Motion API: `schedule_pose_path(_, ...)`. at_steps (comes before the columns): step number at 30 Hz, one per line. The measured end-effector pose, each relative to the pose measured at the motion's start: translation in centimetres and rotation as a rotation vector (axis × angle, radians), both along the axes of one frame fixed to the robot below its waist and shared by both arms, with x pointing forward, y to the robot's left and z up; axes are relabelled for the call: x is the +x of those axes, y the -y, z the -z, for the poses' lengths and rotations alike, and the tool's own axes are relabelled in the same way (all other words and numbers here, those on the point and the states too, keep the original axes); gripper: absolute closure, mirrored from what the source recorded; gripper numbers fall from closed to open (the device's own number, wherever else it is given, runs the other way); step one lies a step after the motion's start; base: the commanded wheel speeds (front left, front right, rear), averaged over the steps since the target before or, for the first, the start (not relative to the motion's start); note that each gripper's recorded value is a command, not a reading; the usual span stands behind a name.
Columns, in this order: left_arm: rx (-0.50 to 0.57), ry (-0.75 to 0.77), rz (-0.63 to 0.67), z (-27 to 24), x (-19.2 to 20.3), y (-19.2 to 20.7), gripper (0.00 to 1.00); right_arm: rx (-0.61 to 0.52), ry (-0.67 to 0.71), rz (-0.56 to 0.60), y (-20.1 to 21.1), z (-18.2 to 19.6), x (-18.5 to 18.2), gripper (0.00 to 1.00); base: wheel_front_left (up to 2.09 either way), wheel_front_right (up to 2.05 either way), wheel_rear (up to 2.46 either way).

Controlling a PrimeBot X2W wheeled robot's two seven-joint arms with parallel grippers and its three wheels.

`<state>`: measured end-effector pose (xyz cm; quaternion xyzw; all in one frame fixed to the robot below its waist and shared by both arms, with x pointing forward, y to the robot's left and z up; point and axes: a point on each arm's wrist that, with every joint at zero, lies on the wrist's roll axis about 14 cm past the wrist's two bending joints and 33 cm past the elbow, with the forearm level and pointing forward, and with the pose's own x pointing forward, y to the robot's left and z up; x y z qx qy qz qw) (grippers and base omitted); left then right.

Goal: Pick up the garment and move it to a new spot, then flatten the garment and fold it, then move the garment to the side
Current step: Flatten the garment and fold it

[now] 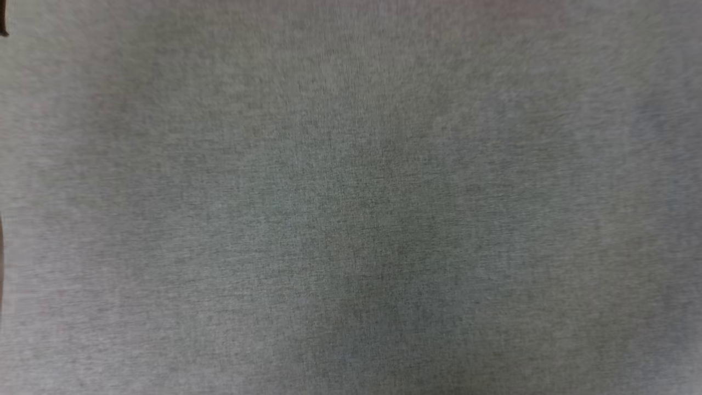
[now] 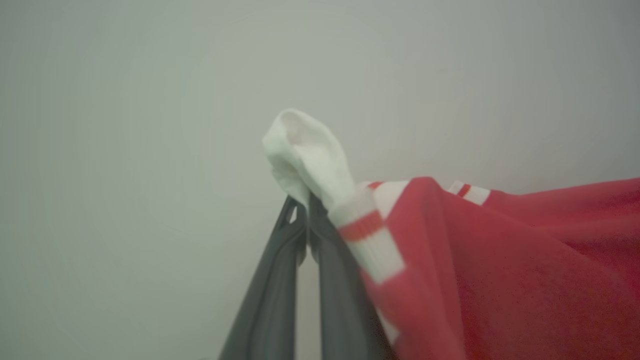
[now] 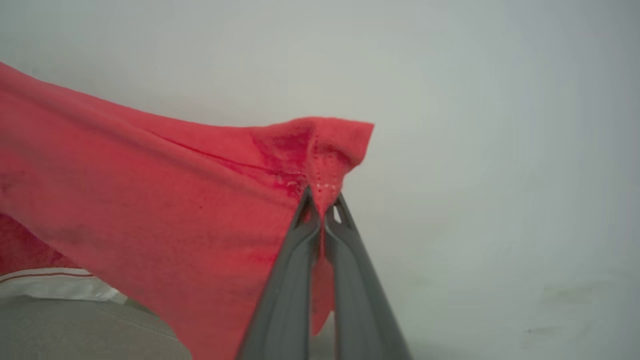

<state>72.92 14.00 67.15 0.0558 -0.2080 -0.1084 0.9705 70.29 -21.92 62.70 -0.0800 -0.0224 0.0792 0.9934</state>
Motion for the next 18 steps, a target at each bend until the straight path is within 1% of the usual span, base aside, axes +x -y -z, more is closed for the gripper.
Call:
schedule_pose_path(6,-0.015,-0.124,-0.013,7.5,2.1,-0.4,1.00,0.005,-0.105,-0.027,-1.2,6.3,1.8,1.00,0.00,0.00,0.00)
schedule_pose_path(10,-0.034,-0.198,-0.009,11.0,1.9,-0.6,1.00,0.017,-0.153,-0.041,-1.9,8.6,2.0,1.00,0.00,0.00,0.00)
schedule_pose_path(14,-0.057,-0.265,-0.002,13.2,0.3,-1.1,1.00,0.011,-0.209,-0.056,-2.2,10.6,0.5,1.00,0.00,0.00,0.00)
schedule_pose_path(18,-0.069,-0.334,0.007,15.5,-2.5,-1.7,1.00,0.025,-0.295,-0.066,-2.0,13.4,-2.4,1.00,0.00,0.00,0.00)
